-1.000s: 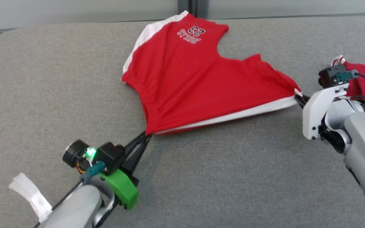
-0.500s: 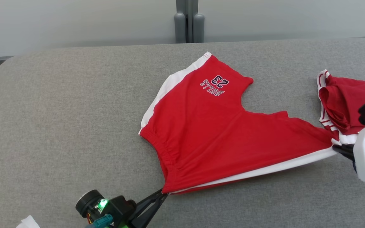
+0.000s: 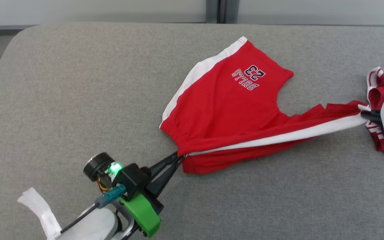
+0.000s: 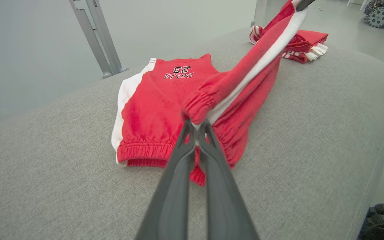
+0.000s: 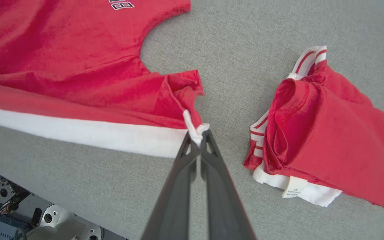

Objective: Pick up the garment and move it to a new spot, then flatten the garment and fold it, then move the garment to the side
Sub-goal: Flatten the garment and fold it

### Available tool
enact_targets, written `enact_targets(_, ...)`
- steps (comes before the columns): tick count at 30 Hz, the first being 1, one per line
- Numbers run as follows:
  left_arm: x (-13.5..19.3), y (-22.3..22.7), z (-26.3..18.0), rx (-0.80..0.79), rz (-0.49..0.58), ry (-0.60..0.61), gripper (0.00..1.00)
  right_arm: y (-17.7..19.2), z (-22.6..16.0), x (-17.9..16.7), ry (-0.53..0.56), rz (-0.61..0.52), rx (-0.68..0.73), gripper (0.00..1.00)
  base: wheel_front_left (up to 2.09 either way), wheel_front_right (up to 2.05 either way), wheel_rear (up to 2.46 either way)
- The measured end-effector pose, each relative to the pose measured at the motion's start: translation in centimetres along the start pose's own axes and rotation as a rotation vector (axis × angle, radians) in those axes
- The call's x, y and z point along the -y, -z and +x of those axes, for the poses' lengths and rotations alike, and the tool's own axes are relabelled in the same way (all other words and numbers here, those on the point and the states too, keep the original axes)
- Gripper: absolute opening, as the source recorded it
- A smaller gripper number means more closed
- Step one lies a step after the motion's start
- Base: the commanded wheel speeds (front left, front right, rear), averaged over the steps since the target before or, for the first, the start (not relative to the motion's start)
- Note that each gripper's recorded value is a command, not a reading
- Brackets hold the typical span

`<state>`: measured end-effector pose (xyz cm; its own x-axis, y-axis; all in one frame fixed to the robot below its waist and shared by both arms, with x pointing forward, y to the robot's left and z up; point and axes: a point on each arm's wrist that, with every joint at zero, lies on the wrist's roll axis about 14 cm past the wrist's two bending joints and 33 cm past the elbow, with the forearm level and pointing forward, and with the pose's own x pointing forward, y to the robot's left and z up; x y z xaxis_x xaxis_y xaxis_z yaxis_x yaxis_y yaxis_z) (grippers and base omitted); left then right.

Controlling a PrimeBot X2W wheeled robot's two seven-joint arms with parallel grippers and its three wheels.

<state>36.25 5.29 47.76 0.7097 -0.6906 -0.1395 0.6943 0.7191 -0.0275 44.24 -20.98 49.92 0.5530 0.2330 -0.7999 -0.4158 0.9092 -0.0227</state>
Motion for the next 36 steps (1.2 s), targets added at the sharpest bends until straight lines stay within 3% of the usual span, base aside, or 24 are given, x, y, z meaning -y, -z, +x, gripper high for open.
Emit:
enact_targets(7, -1.3, -0.1, 2.1, 0.037, -0.019, -0.024, 0.0, -5.2, 2.4, 0.7, 0.032, -0.053, -0.065, 0.0, 0.0, 0.0, 0.0)
enact_targets(11, -2.4, 0.7, 2.9, 0.031, -0.022, -0.046, 0.0, -7.2, 5.1, -0.7, -0.024, -0.053, -0.129, 0.0, 0.0, 0.0, 0.0)
enact_targets(17, -3.8, 1.3, 3.9, 0.032, -0.052, -0.091, 0.0, -10.4, 8.4, -0.9, 0.008, -0.088, -0.182, 0.0, 0.0, 0.0, 0.0)
enact_targets(36, -7.7, 1.6, 2.5, 0.039, -0.077, -0.265, 0.0, -14.5, 17.7, -2.3, 0.047, -0.125, -0.198, 0.0, 0.0, 0.0, 0.0)
